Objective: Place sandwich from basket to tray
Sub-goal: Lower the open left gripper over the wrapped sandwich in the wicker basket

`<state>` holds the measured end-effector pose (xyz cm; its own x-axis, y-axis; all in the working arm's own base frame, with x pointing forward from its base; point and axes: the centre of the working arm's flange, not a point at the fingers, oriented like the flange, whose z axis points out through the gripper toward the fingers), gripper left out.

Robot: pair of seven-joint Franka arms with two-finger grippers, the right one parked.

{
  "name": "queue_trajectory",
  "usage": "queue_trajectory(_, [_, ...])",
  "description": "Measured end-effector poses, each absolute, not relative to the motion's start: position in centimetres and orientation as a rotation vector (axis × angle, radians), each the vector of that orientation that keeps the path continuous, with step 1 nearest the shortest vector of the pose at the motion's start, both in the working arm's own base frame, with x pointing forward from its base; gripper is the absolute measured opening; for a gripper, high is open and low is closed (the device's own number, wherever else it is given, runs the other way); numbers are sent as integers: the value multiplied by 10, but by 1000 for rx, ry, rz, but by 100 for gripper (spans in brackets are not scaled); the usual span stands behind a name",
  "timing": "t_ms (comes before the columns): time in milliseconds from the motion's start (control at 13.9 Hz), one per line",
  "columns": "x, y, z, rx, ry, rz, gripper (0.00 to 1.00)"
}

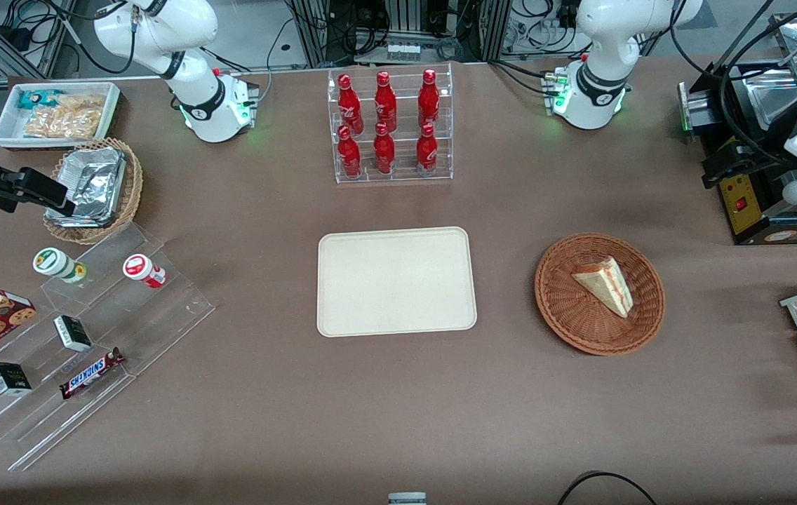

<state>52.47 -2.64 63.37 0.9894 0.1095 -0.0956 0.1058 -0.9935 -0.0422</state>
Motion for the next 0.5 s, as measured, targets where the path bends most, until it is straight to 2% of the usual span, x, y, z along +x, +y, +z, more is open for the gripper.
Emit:
queue_trajectory(288, [525, -25, 630, -3096, -170, 163, 100])
queue_trajectory(505, [539, -25, 591, -3096, -185, 178, 100])
